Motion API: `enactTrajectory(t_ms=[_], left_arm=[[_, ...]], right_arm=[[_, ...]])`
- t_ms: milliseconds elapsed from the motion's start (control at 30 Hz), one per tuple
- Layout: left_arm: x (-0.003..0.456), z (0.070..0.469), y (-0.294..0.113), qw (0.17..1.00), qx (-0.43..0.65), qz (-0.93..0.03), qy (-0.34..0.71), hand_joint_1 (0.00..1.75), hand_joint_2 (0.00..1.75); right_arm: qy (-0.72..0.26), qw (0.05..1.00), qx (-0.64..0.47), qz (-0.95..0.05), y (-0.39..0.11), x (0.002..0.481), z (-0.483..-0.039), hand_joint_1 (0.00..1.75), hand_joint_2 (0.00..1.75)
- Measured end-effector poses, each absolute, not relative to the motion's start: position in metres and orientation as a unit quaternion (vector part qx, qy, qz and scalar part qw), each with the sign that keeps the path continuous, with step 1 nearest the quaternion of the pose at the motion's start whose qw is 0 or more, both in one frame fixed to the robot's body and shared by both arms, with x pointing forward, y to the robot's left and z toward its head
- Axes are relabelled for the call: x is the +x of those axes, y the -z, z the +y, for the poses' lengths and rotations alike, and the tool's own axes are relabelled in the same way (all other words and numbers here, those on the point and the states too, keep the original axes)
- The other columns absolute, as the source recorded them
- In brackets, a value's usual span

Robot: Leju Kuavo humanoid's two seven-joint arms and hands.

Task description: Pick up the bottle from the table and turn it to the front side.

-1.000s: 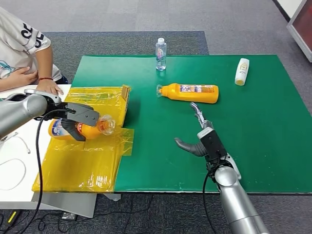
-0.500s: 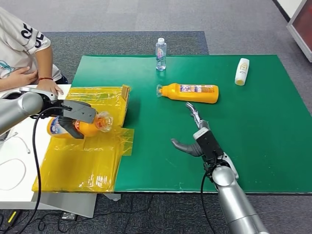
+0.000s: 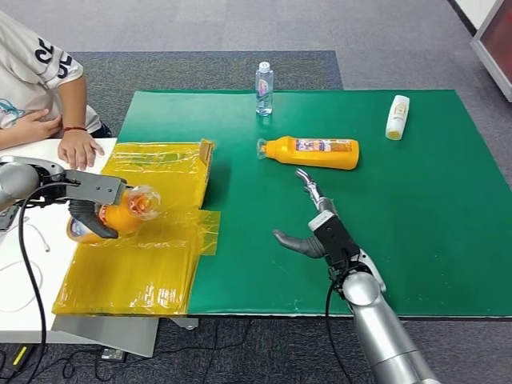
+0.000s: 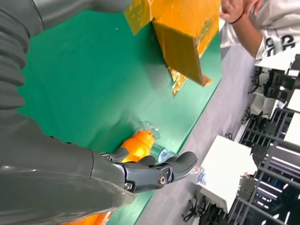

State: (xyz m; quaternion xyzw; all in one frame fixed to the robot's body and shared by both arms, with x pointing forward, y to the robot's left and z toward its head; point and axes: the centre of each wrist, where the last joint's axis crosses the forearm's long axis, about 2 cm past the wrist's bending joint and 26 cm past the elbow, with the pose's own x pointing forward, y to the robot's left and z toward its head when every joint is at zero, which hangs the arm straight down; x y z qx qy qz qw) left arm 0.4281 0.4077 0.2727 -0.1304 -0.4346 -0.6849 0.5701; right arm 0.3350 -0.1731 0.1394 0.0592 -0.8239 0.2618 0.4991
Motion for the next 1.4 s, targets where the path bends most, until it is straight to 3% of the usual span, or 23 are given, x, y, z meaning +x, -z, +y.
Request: enactTrajectory(t_ms=[533,767,1033,1400], left_arm=[[0.394,0.471,-0.255,0.597,-0.159,-0.477,0.625,1.75,1.75],[0.405,0.466,-0.288,0.614,-0.136,-0.439,0.642,1.75,1.75],[0.428,0.447,-0.333,0.589,-0.116,-0.473,0.644,1.75,1.75],[0.421,0.461,-0.288,0.587,-0.087,-0.487,0.641,1.75,1.75]], right_arm=[[-0.264,0.497,0.070,-0.824,-0.140,0.335,-0.167,0.00,1.75],[-0.268,0.500,0.073,-0.820,-0.138,0.335,-0.166,0.00,1.75],[-0.267,0.498,0.076,-0.822,-0.137,0.336,-0.165,0.00,1.75],[-0.242,0.515,0.034,-0.821,-0.130,0.342,-0.204,0.00,1.75]])
